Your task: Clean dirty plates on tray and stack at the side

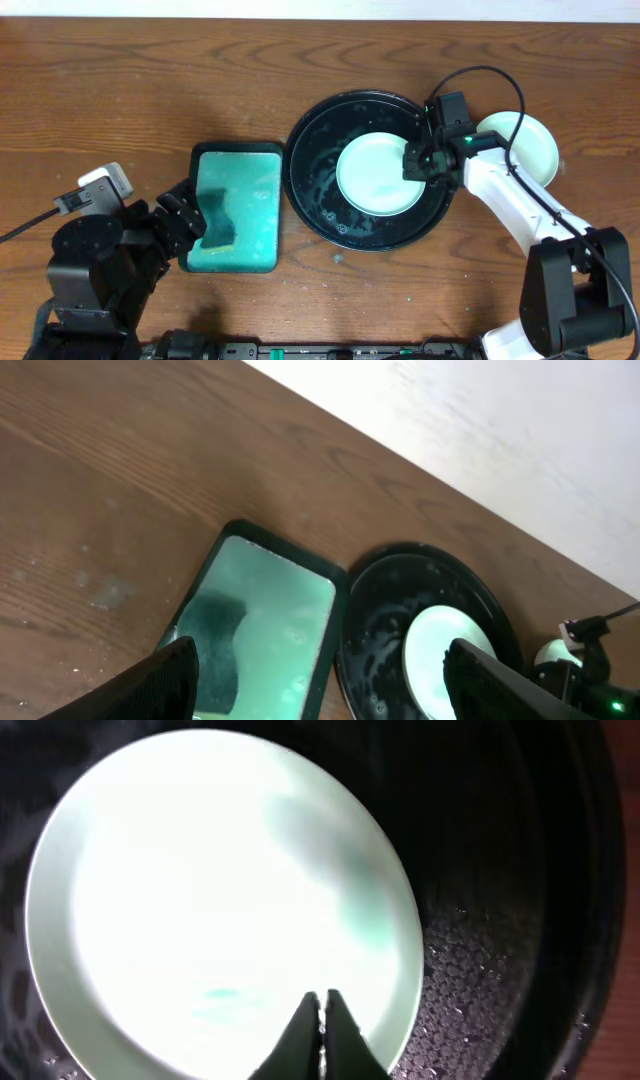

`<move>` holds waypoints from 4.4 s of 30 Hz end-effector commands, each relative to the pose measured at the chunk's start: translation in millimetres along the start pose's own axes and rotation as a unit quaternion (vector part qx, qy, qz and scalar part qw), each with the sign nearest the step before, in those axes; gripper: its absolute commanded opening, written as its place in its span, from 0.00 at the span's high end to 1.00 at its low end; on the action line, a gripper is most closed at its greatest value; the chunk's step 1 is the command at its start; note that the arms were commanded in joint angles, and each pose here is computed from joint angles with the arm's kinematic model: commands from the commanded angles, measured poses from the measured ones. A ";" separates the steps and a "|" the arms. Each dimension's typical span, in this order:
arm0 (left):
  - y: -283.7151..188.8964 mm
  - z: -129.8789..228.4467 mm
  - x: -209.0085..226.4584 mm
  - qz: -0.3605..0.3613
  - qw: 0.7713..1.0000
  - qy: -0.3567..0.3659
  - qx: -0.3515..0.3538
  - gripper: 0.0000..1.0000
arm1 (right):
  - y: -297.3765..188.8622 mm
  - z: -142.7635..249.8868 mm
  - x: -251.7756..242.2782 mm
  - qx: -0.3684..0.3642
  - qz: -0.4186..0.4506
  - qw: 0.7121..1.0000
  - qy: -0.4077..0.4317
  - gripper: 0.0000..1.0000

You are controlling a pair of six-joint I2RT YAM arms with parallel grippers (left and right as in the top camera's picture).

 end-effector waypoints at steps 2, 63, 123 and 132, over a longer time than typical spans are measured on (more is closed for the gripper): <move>17.4 3.7 2.8 -0.019 0.999 0.003 0.032 0.21 | 2.4 -28.5 1.5 -0.072 0.025 0.984 -0.162 0.54; 31.3 14.4 6.3 -0.034 0.995 0.043 0.079 0.21 | 24.3 21.5 -1.5 0.083 -0.038 0.995 0.050 0.99; 226.8 176.2 81.4 -0.189 0.823 0.013 0.535 0.52 | 52.9 37.2 -42.4 0.132 -0.016 0.988 0.083 0.99; 228.6 160.1 52.7 -0.123 0.847 0.010 0.517 0.93 | 52.9 37.4 -42.4 0.132 -0.016 0.988 0.083 0.99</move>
Point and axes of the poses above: each gripper's point midway between its finger pads, its own y axis out along the fingers, its own x axis along the line the jaws close on, z = x × y, the point moved 4 cm from there along -y, back along the fingers, and after that the axes turned 8 degrees about y, right-handed, at the moved point
